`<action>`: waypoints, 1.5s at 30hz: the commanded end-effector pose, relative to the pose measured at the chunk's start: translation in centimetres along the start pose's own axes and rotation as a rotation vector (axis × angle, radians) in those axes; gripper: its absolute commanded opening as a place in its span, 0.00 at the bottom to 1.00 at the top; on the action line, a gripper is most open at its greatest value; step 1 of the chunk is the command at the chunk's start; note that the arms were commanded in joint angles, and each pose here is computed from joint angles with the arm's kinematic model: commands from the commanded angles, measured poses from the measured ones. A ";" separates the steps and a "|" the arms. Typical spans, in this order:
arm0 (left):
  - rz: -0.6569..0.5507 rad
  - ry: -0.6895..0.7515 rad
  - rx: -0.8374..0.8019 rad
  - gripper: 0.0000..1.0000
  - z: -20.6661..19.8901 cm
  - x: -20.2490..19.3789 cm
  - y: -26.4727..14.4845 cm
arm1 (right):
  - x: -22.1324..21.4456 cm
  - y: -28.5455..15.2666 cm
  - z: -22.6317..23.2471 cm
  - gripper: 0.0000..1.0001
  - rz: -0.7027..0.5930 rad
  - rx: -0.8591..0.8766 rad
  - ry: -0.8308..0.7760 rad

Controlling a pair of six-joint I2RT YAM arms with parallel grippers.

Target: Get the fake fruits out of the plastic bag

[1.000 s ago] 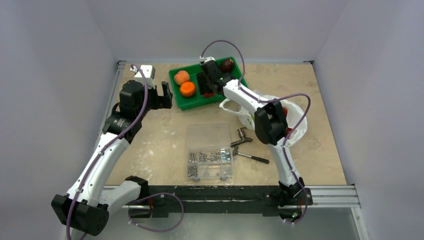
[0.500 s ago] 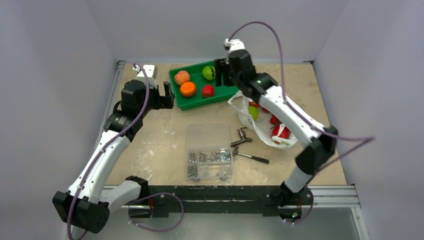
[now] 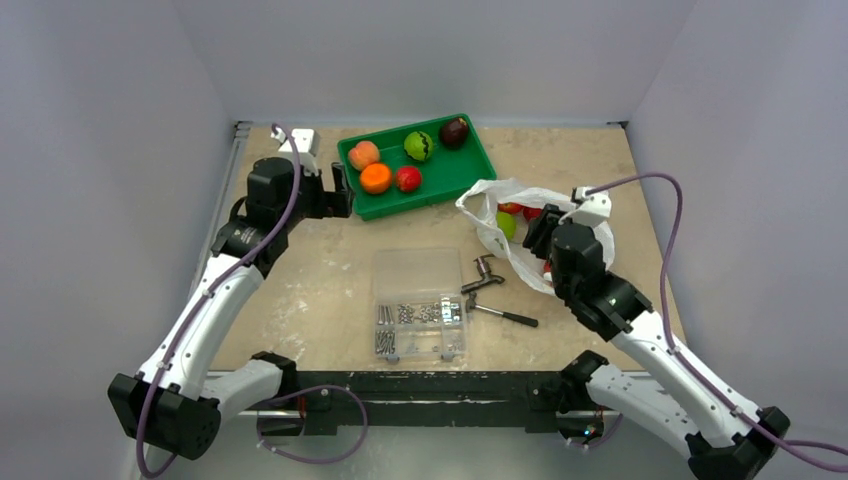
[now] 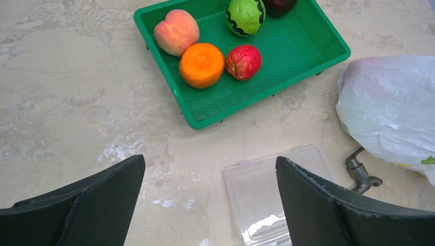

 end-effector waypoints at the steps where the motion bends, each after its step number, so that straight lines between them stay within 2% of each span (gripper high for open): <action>1: -0.034 -0.025 -0.055 1.00 -0.9 1.6 -0.2 | -3.4 1.1 -0.4 0.46 0.031 -0.051 0.051; 6: -0.024 -0.024 -0.059 1.00 -0.9 1.4 -0.1 | -6.8 3.6 1.2 0.42 0.119 -0.027 0.032; 8: -0.023 -0.020 -0.051 1.00 -0.8 1.4 -0.1 | -7.4 4.6 2.9 0.43 0.152 0.072 0.001; 11: -0.026 -0.017 -0.046 1.00 -0.8 1.5 0.0 | -9.2 5.7 5.5 0.43 0.213 0.215 0.043; 15: -0.020 -0.014 -0.037 1.00 -0.7 1.4 0.2 | -11.6 6.4 8.3 0.43 0.271 0.259 0.033; 20: -0.009 -0.012 -0.033 1.00 -0.6 1.2 0.3 | -12.1 6.5 7.7 0.45 0.261 0.192 0.043; 25: -0.009 -0.013 -0.042 1.00 -0.7 1.4 0.4 | -11.3 6.2 5.2 0.50 0.193 0.090 0.083; 31: -0.004 -0.014 -0.044 1.00 -0.8 1.4 0.4 | -11.2 7.5 2.8 0.54 0.183 0.005 0.124; 33: -0.006 -0.013 -0.041 1.00 -0.7 1.3 0.3 | -11.0 8.0 2.3 0.59 0.168 -0.014 0.132; 39: -0.001 -0.016 -0.052 1.00 -0.8 1.4 0.5 | -10.4 10.8 2.3 0.69 0.147 -0.042 0.143; 45: -0.004 -0.011 -0.044 1.00 -0.8 1.4 0.4 | -11.1 14.2 2.9 0.74 0.169 -0.076 0.120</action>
Point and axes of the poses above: each gripper's point midway between its finger pads, its own y axis out along the fingers, its own z axis along the line the jaws close on, x = y × z, the point moved 9 cm from there along -y, back along the fingers, and after that the axes turned 7 degrees about -y, right-handed, at the moved point
